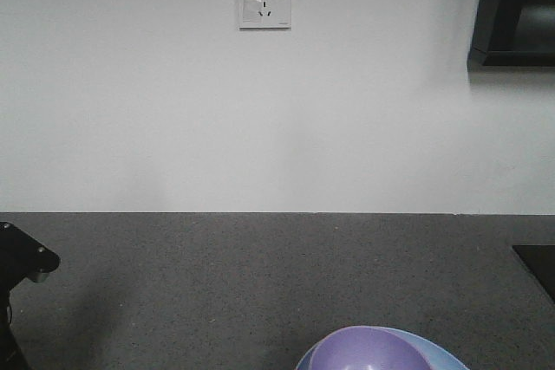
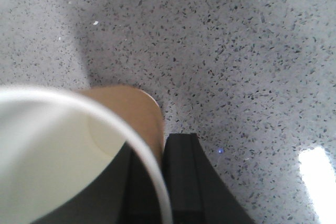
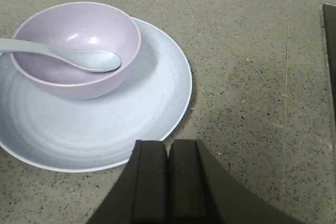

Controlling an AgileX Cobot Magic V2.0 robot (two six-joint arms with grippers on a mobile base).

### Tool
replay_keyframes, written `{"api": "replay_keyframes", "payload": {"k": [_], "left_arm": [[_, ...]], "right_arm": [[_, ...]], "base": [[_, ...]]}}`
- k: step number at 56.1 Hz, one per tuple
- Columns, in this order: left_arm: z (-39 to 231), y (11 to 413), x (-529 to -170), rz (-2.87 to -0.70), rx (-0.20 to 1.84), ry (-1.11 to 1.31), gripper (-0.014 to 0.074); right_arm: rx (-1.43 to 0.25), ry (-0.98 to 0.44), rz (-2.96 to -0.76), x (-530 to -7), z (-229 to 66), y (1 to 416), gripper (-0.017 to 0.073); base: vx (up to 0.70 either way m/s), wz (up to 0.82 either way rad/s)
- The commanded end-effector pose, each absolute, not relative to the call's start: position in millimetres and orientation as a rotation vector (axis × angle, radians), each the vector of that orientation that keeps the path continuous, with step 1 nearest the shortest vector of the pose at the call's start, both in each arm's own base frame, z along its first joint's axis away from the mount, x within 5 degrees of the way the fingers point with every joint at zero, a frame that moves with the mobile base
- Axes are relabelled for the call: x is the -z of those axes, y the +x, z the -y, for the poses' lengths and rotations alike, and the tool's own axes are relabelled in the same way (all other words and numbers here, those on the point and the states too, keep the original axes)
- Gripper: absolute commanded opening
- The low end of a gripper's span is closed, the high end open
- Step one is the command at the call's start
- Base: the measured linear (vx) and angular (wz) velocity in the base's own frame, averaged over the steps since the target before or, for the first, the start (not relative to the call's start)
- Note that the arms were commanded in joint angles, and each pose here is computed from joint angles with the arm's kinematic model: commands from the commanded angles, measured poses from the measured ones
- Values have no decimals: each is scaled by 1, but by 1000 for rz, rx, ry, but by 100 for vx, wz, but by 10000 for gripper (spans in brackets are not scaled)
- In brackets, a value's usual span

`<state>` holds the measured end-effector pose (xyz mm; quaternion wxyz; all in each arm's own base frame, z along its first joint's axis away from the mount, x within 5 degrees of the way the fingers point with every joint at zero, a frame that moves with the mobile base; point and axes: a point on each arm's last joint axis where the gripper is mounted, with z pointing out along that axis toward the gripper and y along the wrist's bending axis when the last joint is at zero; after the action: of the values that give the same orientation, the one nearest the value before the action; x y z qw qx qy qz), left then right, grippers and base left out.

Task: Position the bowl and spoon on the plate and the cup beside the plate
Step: 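Move the left gripper to the brown paper cup and grasp it, then carry the brown cup beside the plate and set it down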

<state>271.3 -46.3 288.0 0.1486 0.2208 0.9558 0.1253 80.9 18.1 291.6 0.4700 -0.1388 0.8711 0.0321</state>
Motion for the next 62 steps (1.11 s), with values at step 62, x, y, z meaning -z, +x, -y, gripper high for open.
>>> {"api": "replay_keyframes", "payload": {"k": [62], "left_arm": [[259, 244, -348, -2298, 54, 1263, 0]], "right_arm": [[-70, -325, -2046, -304, -18, 85, -11]], "base": [[0, 0]]}}
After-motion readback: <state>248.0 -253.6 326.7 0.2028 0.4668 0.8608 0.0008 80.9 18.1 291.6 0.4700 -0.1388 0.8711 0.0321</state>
